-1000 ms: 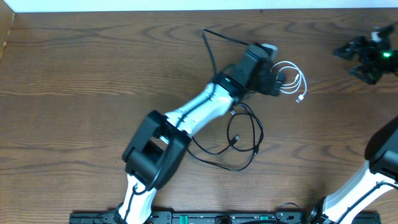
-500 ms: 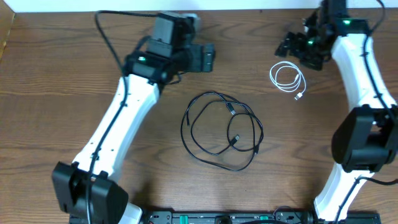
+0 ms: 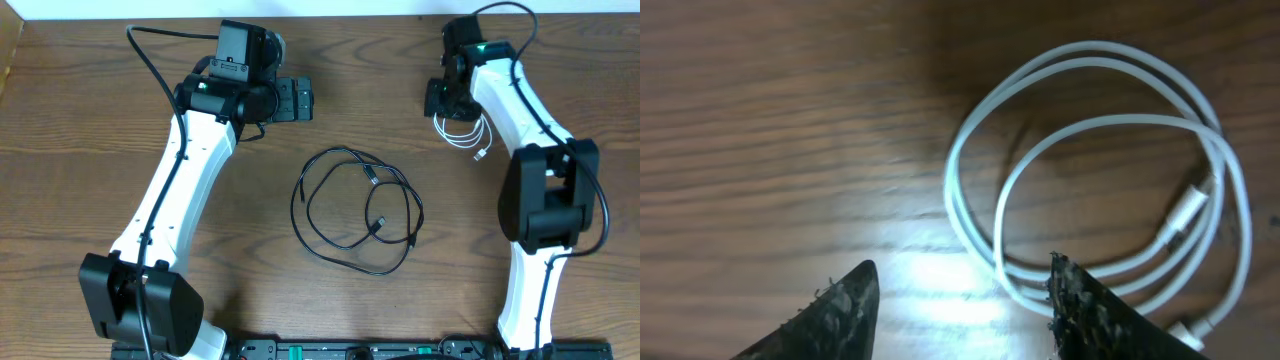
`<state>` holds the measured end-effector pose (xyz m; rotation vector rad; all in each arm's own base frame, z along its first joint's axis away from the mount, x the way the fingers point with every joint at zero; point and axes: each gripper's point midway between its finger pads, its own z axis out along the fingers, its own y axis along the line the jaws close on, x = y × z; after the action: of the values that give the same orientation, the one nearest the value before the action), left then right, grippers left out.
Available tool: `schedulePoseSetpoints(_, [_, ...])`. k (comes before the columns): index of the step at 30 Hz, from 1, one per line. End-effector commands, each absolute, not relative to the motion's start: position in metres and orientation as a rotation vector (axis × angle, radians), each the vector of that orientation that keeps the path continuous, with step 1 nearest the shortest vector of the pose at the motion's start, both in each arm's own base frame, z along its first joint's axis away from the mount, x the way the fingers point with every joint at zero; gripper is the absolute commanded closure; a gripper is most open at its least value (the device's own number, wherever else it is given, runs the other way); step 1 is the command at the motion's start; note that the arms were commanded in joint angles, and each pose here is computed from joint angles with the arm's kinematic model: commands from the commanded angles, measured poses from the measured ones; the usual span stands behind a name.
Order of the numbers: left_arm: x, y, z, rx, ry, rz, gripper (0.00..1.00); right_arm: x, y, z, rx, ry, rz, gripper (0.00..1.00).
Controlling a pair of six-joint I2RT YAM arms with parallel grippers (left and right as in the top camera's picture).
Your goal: Untangle cables
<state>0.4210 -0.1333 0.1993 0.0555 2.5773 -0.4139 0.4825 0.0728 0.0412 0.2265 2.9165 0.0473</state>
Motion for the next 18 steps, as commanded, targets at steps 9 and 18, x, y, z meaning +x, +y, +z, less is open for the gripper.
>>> schedulePoseSetpoints(9, [0.420, -0.133, 0.198, 0.071, 2.582, -0.408, 0.02, 0.486, 0.070, 0.003, 0.072, 2.962, -0.018, 0.51])
schedulePoseSetpoints(18, [0.420, -0.133, 0.198, 0.071, 2.582, -0.408, 0.02, 0.485, 0.074, -0.014, 0.052, 2.987, 0.012, 0.58])
